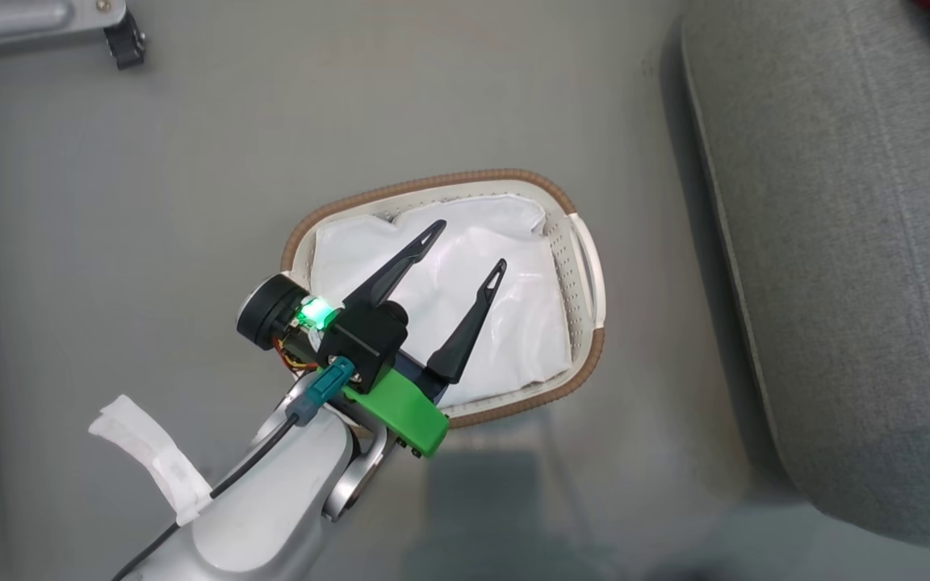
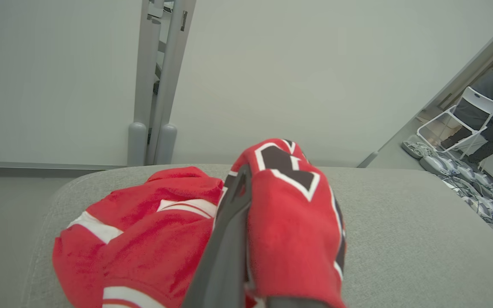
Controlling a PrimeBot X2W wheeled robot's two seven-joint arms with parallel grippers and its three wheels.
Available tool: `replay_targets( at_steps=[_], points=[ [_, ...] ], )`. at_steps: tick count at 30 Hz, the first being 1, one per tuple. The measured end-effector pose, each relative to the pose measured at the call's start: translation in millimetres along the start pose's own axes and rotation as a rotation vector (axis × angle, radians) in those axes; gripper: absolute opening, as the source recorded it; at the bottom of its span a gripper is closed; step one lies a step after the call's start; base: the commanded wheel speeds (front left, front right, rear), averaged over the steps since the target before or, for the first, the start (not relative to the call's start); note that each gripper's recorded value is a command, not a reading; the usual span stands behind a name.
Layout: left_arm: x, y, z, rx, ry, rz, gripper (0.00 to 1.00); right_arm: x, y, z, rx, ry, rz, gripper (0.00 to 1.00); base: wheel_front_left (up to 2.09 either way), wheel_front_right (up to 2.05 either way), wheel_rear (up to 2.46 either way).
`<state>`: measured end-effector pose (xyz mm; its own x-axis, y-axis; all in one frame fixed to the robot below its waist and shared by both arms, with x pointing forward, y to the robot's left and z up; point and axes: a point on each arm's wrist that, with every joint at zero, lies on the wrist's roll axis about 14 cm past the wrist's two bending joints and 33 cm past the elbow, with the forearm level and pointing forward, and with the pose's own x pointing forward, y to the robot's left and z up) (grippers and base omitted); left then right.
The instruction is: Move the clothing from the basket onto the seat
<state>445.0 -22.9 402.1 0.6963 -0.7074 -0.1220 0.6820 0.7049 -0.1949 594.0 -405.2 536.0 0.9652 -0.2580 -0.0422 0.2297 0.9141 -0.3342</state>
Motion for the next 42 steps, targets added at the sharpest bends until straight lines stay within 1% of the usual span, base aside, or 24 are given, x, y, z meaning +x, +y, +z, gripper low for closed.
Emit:
replay_targets(
  at_steps=[3,5,8,9,11,22,31,38,42],
  points=[
    [0,7,-12,-0.012,0.023,0.012,1.00,-1,25,-41,0.007,0.071,0.036,0.00,0.00,0.00,0.00],
    [0,10,-19,-0.018,0.037,0.014,1.00,-1,37,-54,0.012,0.092,0.052,0.00,0.00,0.00,0.00],
    [2,9,-25,-0.027,0.045,0.006,1.00,-4,46,-64,0.014,0.103,0.065,0.00,0.00,0.00,0.00],
    [4,8,-26,-0.029,0.045,0.001,1.00,-5,45,-65,0.019,0.099,0.062,0.22,0.00,0.00,0.00],
    [6,5,-26,-0.031,0.044,-0.010,1.00,-7,44,-64,0.017,0.092,0.058,1.00,0.00,0.00,0.00],
    [12,-2,-11,-0.012,0.013,-0.029,1.00,-38,55,-61,0.035,0.064,0.084,1.00,0.00,0.00,0.00],
    [7,-9,10,-0.021,-0.030,-0.008,1.00,-75,48,-55,0.061,0.033,0.067,1.00,0.00,0.00,0.00],
    [-4,-7,30,-0.041,-0.079,0.053,1.00,-91,40,-29,0.064,-0.034,0.060,1.00,0.00,0.00,0.00],
    [-16,-5,44,-0.056,-0.114,0.104,1.00,-96,45,-8,0.075,-0.084,0.077,1.00,0.00,0.00,0.00]
  ],
)
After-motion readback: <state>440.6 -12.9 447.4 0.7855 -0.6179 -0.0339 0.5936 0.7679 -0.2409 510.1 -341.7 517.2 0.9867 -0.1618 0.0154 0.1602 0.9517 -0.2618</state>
